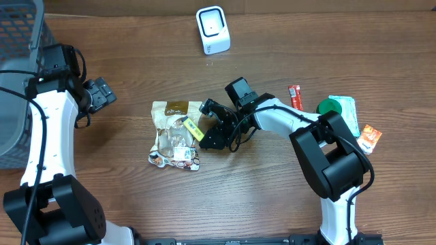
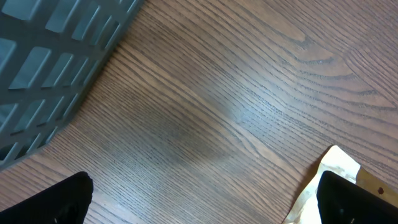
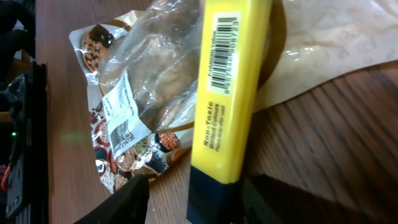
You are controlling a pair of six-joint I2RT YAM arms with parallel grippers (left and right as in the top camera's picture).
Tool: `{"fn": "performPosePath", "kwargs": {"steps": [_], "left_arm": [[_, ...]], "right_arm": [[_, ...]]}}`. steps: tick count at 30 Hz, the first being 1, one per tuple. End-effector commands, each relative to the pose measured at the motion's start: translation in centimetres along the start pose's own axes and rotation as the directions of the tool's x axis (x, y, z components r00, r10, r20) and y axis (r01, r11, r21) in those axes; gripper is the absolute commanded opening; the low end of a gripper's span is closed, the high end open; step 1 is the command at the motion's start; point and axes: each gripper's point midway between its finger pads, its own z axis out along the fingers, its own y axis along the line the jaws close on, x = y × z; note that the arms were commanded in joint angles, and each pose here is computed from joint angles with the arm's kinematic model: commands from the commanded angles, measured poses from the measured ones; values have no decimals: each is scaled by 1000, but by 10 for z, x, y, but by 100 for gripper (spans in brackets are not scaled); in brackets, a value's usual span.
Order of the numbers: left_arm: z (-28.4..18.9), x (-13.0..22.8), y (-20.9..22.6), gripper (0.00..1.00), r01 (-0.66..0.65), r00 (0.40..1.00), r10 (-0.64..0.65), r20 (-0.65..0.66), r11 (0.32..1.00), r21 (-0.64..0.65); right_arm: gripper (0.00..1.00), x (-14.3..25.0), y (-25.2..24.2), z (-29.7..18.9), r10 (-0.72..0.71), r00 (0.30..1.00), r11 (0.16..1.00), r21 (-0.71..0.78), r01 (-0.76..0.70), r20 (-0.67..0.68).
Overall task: Scan the item barcode
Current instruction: 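Carry the highlighter up toward the white scanner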
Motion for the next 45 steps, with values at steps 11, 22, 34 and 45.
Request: {"fn": "performPosePath", "kwargs": {"steps": [11,22,34,45], "left_arm": [[-7,-7,2,100,3,1000,-3,29,1000,-4],[-7,-7,2,100,3,1000,-3,29,1000,-4],[-7,-7,2,100,3,1000,-3,29,1000,-4],[-7,-7,2,100,3,1000,-3,29,1000,-4]], "right_arm": [[43,4,8,12,-2,1000,996,-87,3,12],[38,8,-1,24,36,999,998,-56,-37,-5],[15,6,1,27,64,998,994,-87,-63,5],[4,0,-3,4,138,990,982,-131,-134,21]]}}
